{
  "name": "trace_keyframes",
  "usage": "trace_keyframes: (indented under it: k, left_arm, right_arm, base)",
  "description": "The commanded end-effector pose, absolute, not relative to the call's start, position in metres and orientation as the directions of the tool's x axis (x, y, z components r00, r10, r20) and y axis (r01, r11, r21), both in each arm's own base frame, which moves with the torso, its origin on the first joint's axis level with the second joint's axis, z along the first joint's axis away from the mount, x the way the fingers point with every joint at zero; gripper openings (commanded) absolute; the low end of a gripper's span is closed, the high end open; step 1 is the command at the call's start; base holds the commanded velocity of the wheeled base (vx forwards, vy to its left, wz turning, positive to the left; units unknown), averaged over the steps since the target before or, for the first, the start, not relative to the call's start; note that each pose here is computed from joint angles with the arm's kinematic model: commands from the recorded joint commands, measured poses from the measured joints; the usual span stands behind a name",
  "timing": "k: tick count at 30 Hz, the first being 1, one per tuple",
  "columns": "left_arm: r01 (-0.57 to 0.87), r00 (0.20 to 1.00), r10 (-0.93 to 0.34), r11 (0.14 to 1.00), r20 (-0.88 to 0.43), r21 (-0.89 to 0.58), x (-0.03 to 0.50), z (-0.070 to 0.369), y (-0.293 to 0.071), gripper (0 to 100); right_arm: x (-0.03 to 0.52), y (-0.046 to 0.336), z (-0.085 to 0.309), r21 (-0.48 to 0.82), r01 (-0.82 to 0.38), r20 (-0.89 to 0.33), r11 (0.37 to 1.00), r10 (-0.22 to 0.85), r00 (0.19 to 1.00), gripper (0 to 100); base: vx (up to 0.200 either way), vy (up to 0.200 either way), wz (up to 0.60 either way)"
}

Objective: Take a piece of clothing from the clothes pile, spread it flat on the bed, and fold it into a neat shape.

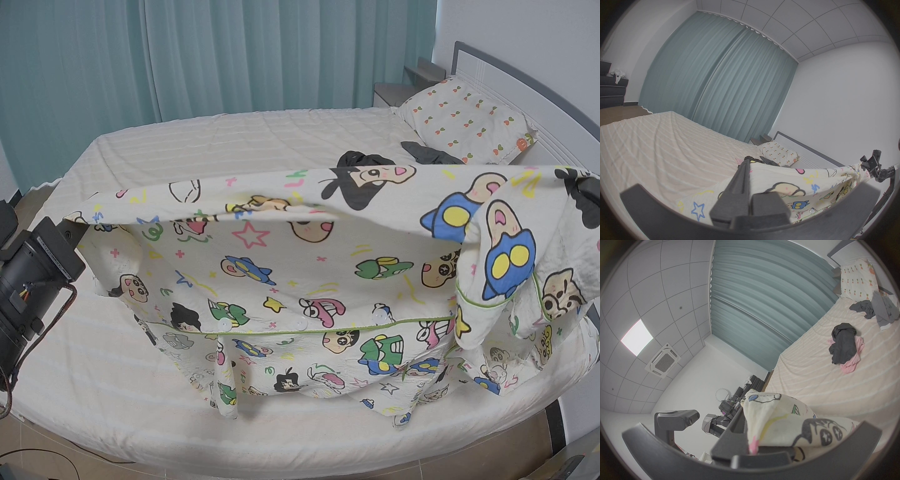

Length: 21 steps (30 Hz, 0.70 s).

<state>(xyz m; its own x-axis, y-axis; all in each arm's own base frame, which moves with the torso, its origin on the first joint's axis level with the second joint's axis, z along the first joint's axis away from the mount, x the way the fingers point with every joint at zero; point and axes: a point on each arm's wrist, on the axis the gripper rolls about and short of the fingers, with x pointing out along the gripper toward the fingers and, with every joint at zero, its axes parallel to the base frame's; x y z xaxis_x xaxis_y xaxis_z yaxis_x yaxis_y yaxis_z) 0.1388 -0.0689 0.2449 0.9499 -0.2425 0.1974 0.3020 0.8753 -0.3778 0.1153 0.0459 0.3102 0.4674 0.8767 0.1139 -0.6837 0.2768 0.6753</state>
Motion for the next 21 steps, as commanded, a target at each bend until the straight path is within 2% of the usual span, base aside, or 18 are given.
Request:
trace_keyframes:
  k: [1, 21]
  left_arm:
    - [0.302, 0.95, -0.242, 0.876, 0.198, -0.377, 0.139, 0.245, -0.069, 0]
    - [0.275, 0.951, -0.202, 0.897, 0.233, -0.346, 0.137, 0.252, -0.062, 0]
  right_arm:
    - [0.119, 0.047, 0.309, 0.682, -0.677, 0.106, 0.278, 0.878, 0.467, 0]
    - [0.129, 0.05, 0.3, 0.708, -0.646, 0.076, 0.286, 0.879, 0.471, 0]
  base:
    - [0.0, 0.2, 0.0]
    - [0.0, 0.2, 0.0]
